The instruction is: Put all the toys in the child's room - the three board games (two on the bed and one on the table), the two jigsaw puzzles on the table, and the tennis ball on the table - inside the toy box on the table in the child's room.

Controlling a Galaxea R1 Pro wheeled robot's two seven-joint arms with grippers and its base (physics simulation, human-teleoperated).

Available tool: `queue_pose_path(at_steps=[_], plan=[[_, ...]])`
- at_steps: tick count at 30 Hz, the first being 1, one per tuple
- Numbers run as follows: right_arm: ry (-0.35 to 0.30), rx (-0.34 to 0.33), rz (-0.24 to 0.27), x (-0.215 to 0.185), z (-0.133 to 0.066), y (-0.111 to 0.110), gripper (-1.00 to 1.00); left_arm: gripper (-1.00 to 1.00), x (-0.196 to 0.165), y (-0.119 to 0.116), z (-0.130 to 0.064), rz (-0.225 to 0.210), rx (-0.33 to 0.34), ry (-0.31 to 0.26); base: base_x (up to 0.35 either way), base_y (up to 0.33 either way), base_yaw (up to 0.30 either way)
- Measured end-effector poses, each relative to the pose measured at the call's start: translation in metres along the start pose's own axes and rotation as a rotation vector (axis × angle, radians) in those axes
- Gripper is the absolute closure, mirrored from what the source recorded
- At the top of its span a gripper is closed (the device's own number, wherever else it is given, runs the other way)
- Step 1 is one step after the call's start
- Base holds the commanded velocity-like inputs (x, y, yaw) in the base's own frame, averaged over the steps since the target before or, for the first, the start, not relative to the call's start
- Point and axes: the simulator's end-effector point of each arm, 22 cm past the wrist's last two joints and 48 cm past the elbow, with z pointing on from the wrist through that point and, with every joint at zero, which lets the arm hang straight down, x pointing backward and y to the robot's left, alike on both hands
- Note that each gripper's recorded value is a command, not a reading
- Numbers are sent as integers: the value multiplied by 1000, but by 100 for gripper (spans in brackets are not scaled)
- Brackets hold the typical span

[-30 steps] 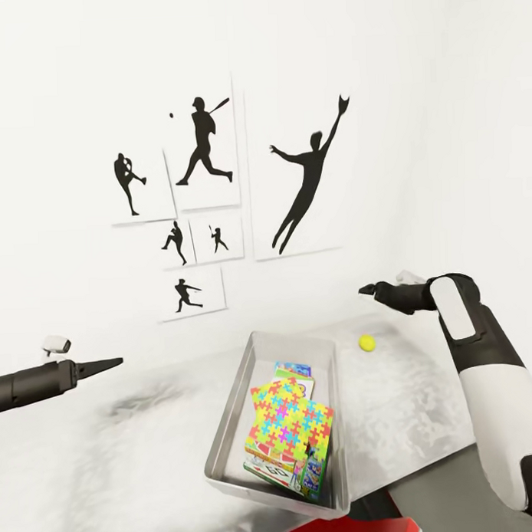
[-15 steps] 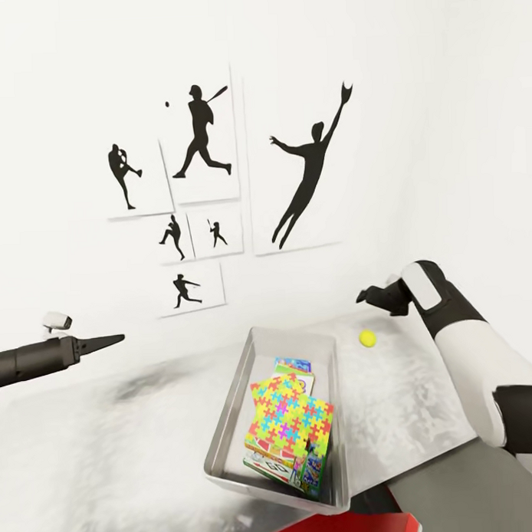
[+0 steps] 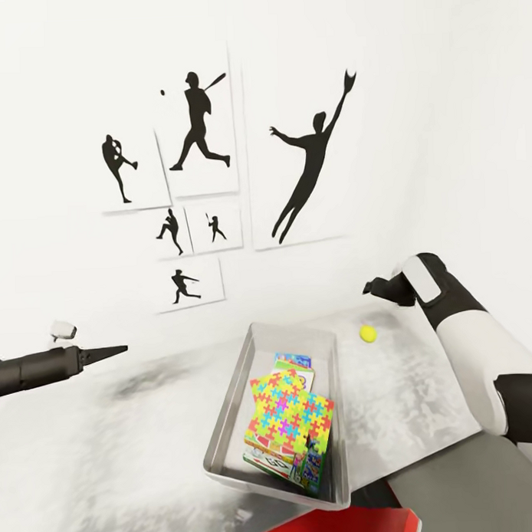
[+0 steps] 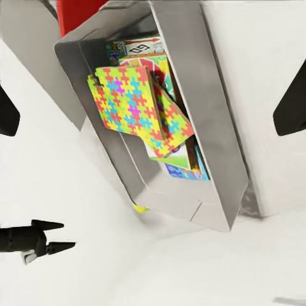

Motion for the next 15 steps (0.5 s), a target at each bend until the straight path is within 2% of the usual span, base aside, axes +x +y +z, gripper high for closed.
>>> queue_pose_path(at_steps=[6,10,15], plan=[[-99,112,-67,-24,1,-17,-100,-100,15,22,1,-18,-62,40,0,0,0],[-108,127,-77,-24,5,-19,-100,-100,22,31,3,-43,-72,49,0,0,0],[-84,132,-70,-15,15,-23,-100,-100,25,35,5,-56,-74,54,0,0,0]])
